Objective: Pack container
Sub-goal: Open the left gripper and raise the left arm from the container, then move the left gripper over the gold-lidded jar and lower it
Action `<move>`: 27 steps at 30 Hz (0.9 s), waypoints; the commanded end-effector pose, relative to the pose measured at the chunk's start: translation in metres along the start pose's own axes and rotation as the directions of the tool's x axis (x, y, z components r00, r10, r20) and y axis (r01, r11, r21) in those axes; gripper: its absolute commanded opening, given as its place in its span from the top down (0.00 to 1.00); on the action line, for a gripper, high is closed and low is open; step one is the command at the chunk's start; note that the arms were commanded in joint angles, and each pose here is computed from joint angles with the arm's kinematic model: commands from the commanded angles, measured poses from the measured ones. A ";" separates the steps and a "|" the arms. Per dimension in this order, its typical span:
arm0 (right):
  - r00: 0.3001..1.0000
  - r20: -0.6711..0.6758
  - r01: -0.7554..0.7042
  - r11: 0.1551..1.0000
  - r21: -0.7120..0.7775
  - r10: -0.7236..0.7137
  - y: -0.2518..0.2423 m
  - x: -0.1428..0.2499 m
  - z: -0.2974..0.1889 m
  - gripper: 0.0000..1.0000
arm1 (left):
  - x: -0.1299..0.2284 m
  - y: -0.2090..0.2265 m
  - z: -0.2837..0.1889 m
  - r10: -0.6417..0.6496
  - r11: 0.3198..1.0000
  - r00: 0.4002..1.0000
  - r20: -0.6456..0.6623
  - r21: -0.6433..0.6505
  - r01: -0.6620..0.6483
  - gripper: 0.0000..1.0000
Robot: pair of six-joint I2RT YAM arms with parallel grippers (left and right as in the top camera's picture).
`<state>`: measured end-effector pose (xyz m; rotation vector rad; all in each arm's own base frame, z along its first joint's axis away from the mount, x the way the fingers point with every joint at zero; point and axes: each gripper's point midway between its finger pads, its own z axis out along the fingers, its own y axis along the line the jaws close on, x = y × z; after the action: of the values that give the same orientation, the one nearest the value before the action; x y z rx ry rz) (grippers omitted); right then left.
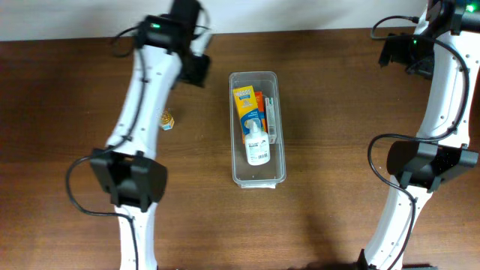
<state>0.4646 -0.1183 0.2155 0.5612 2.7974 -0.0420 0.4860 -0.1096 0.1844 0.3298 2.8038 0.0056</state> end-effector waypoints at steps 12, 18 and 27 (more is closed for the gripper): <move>1.000 -0.001 0.000 1.000 -0.005 0.000 0.001 0.002 -0.003 0.02 | 0.057 0.074 0.091 -0.274 0.962 0.924 -0.266 -0.060 0.268 0.44; 1.000 -0.001 0.000 1.000 -0.005 0.000 0.001 0.002 -0.003 0.02 | 0.064 0.070 0.111 -0.275 0.961 0.911 -0.309 -0.052 0.273 0.44; 1.000 -0.001 0.000 1.000 -0.005 0.000 0.001 0.002 -0.003 0.02 | 0.083 0.065 0.114 -0.275 0.960 0.878 -0.391 -0.053 0.277 0.44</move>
<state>0.4646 -0.1181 0.2155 0.5607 2.7975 -0.0419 0.4648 -0.0291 0.0600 -0.0624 3.1927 0.0183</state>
